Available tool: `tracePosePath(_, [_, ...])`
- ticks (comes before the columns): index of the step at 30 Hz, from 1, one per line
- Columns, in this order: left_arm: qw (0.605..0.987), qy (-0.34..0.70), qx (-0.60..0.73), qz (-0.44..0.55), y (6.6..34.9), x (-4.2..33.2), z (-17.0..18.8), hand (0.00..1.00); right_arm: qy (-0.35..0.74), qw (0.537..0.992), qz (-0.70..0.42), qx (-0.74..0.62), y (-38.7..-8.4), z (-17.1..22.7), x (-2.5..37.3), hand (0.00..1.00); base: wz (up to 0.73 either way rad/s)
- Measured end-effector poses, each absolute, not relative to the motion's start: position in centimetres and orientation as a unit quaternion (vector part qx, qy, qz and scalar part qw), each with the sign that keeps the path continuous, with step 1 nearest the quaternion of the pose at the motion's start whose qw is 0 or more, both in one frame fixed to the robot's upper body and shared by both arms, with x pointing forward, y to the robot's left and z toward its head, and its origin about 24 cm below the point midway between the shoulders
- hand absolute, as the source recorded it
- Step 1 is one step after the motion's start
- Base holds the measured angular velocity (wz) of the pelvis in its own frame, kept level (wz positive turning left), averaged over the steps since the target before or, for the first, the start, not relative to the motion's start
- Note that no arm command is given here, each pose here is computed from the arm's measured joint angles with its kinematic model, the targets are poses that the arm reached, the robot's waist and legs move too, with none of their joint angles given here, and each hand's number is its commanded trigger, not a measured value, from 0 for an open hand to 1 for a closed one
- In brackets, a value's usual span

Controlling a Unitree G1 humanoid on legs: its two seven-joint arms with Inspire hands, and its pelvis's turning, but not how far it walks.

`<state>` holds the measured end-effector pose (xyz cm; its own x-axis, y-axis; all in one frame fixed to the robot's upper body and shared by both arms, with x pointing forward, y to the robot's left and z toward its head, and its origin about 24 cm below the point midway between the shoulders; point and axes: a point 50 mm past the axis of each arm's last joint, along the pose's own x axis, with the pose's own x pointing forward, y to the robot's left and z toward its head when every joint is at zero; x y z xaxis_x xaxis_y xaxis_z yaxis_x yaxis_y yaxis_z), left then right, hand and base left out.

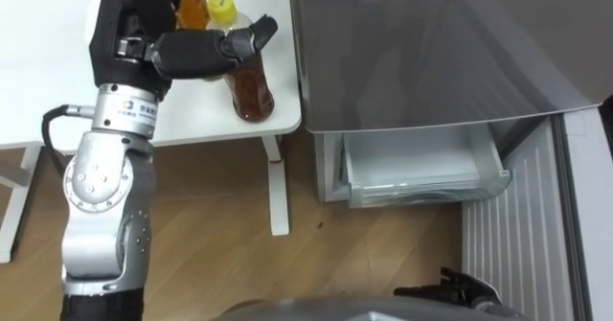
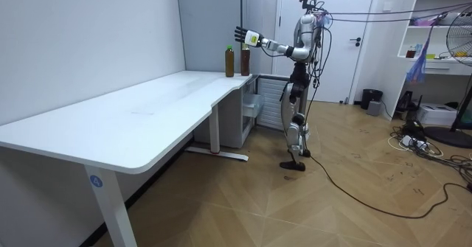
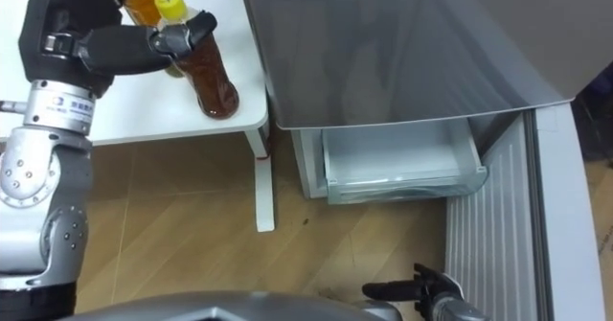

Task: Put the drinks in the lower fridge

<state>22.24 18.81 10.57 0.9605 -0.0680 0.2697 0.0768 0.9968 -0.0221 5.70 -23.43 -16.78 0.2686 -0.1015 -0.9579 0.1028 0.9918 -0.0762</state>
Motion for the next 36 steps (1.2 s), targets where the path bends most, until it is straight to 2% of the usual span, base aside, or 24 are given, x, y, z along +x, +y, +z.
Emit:
tracePosePath(6, [0.990, -0.132, -0.027, -0.036, 18.9, 22.2, 10.4, 0.00, 0.602, 0.796, -0.063, 0.002, -23.4, -16.8, 5.7, 0.00, 0.00])
tracePosePath(20, [0.998, -0.026, -0.046, -0.047, 18.6, 21.9, 5.9, 0.00, 0.606, 0.794, -0.054, 0.015, -23.1, -16.9, 5.8, 0.00, -0.01])
tracePosePath(36, [0.998, 0.008, -0.045, -0.047, 18.7, 21.9, 4.7, 0.00, 0.606, 0.794, -0.053, 0.015, -23.2, -16.8, 5.9, 0.00, 0.00])
